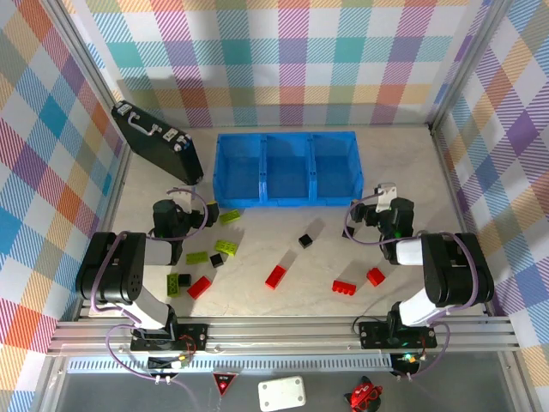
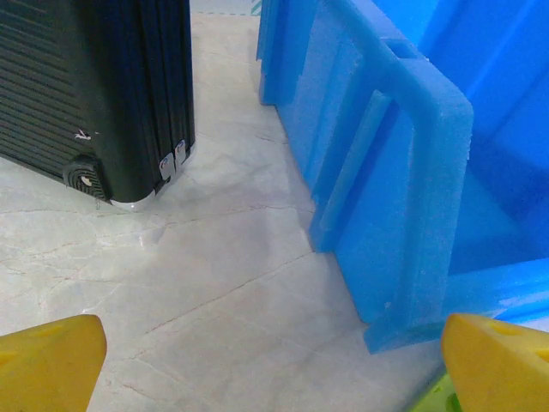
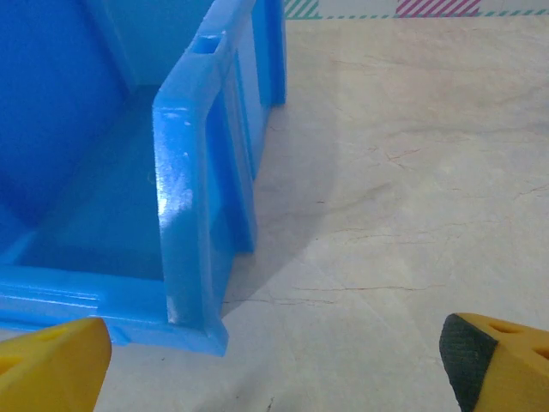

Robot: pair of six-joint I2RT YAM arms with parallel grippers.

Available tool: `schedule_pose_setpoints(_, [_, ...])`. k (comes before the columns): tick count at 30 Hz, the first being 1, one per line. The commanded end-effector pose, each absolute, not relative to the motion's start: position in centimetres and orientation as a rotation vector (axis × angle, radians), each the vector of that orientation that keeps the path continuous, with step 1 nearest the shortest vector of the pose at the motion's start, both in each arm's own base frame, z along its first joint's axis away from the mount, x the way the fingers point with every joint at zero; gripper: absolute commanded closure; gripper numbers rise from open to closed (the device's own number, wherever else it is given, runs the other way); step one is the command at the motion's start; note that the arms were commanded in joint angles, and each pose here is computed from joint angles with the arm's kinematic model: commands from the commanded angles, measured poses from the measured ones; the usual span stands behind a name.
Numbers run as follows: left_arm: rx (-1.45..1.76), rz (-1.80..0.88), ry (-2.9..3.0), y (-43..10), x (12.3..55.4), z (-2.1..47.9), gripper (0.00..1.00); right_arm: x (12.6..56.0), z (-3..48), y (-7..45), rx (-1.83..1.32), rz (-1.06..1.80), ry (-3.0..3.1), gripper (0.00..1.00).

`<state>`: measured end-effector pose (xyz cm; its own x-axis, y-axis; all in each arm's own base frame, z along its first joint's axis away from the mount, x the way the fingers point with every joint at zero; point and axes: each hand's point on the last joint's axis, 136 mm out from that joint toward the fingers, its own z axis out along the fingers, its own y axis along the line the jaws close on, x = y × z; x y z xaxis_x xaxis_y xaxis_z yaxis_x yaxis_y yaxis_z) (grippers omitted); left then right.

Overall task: Sort the legos into containers by color
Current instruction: Pick up the lego from the bottom-center of the table.

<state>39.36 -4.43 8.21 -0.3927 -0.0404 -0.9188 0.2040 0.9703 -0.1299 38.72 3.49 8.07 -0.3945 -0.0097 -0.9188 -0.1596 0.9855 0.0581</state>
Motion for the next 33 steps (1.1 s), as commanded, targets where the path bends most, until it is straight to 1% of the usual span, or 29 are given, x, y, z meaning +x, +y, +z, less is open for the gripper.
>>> schedule_pose_setpoints(1, [0.157,-0.278,1.933,-4.8,39.2,8.5,0.00,39.3,9.4,3.7,-0.135,0.185,1.928,0.01])
schedule_pose_setpoints(26, [0.155,-0.278,1.932,-4.8,39.2,8.6,0.00,39.4,9.4,3.7,-0.135,0.187,1.930,0.01])
schedule_pose_setpoints(29, [0.063,-0.220,1.946,-3.3,39.7,8.4,0.00,39.3,9.3,3.8,-0.136,0.189,1.933,0.01])
schedule_pose_setpoints(33, [0.048,-0.206,1.952,-3.1,39.8,8.3,0.00,39.4,9.3,3.7,-0.134,0.191,1.933,0.01])
